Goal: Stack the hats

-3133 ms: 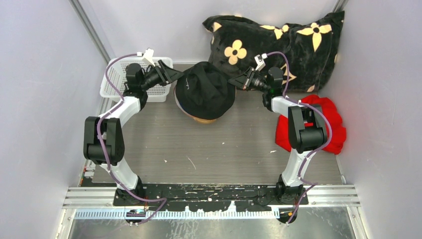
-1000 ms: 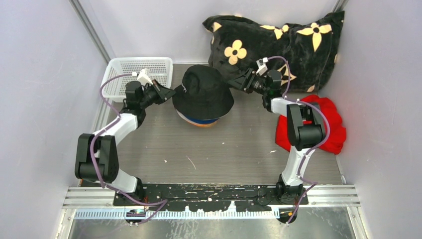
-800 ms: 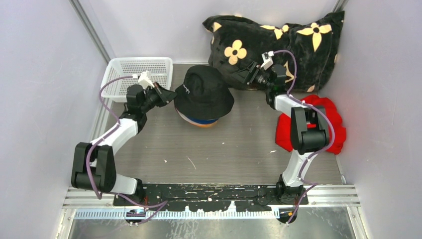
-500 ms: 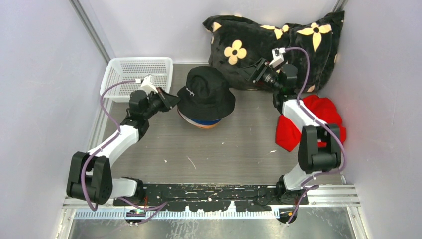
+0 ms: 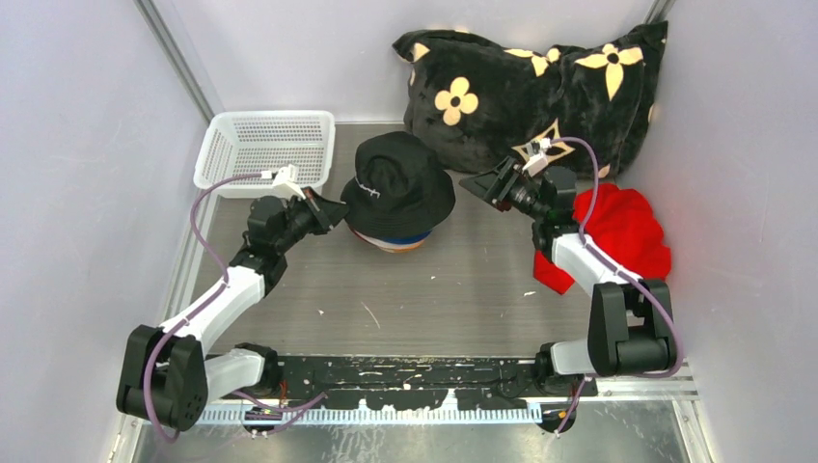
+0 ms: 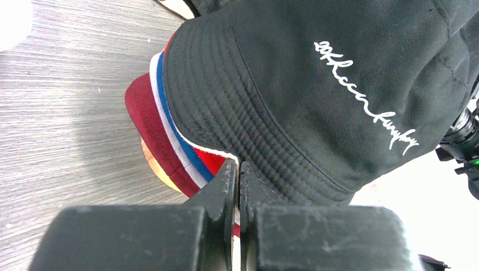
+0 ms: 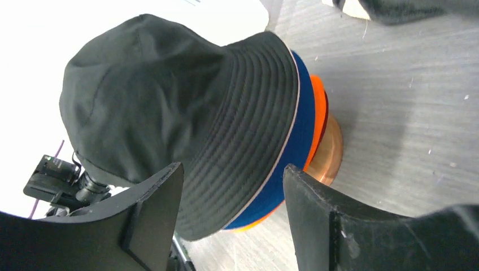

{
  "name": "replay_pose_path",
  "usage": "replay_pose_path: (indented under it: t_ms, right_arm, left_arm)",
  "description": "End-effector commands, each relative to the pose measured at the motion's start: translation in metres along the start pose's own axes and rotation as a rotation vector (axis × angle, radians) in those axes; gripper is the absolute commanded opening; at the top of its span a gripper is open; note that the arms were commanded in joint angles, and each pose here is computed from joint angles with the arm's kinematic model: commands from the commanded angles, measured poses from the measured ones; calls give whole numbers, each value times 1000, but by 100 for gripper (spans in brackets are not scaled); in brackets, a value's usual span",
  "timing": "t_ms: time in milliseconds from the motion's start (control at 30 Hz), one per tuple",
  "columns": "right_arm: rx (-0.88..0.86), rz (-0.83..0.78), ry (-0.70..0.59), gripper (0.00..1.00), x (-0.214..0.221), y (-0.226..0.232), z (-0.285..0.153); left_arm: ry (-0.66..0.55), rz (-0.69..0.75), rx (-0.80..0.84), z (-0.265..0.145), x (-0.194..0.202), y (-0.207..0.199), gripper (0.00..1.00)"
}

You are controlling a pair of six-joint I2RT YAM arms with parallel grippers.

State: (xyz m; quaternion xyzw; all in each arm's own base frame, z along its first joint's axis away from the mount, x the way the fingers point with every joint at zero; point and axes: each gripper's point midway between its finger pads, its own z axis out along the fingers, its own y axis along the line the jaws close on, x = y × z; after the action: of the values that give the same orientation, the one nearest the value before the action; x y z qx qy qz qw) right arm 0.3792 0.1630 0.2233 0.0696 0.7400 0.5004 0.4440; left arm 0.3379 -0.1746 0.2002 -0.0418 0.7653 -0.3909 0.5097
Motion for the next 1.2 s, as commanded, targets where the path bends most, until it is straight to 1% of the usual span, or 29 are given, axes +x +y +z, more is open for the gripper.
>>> replay_pose_path:
  t_ms: [0, 333, 767, 1000, 1167]
  right_arm:
    - [-85, -27, -26, 69, 0, 27, -15]
    - [-100, 4, 12, 65, 17, 18, -16]
    - [-166, 73, 54, 60, 30, 13, -2]
    - [-200, 82, 79, 55, 35, 19, 8]
    - [-227, 92, 89, 49, 38, 24, 16]
  left_arm:
    - [-16, 39, 31, -5, 0, -7, 0]
    - [12, 32, 19, 0, 16, 0, 0]
    - [32, 25, -2, 4, 26, 10, 0]
    - [36, 23, -6, 6, 28, 12, 0]
    - [37, 23, -7, 6, 29, 13, 0]
